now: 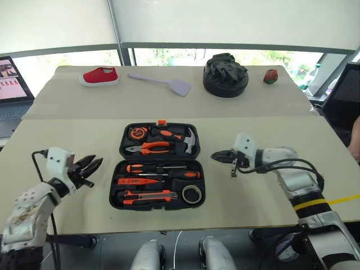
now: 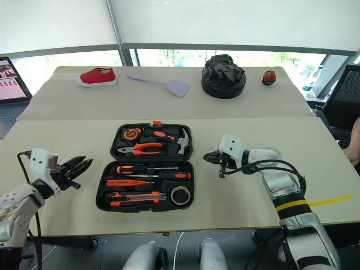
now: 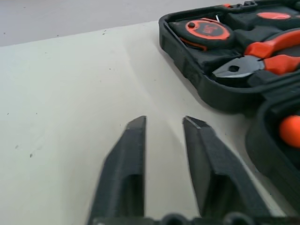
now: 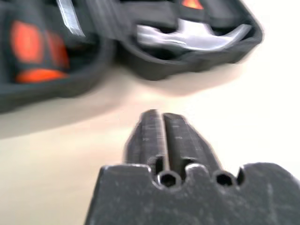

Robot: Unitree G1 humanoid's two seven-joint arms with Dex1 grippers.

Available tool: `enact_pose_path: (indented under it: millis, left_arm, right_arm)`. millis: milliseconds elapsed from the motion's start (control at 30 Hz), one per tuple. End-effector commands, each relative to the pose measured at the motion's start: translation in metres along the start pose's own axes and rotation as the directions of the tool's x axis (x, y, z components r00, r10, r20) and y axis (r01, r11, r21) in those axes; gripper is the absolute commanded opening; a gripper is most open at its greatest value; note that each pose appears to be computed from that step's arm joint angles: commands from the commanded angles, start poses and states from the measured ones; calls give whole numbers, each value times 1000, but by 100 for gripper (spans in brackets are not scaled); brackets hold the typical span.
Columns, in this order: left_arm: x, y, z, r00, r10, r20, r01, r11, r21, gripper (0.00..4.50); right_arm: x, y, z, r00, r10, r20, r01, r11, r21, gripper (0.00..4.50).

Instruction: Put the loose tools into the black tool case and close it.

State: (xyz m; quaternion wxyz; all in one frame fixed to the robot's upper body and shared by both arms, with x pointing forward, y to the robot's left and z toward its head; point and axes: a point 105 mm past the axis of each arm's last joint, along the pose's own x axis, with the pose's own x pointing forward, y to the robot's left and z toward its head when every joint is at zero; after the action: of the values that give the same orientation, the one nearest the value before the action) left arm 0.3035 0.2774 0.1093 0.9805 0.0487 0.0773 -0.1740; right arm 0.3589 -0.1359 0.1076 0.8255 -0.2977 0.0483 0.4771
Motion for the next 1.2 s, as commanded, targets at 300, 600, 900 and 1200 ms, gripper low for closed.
enact_pose_path:
  millis: [300, 600, 900, 1200]
  left_arm:
    - [35, -52, -15, 974, -209, -83, 212, 977, 23, 3]
    - [39, -105, -22, 914, -388, -120, 396, 916, 55, 3]
    - [31, -116, -24, 911, -403, -89, 404, 915, -6, 3]
    - [6, -89, -3, 929, -371, -20, 365, 922, -132, 70]
  right_arm:
    - [21, 24, 26, 994, 20, 105, -22, 1000, 14, 0]
    - [1, 42, 18, 998, 29, 64, -34, 997, 75, 0]
    - [-35, 44, -19, 996, 13, -92, -6, 997, 77, 0]
    - [-60, 50, -2, 993, 114, 32, -118, 928, 354, 75]
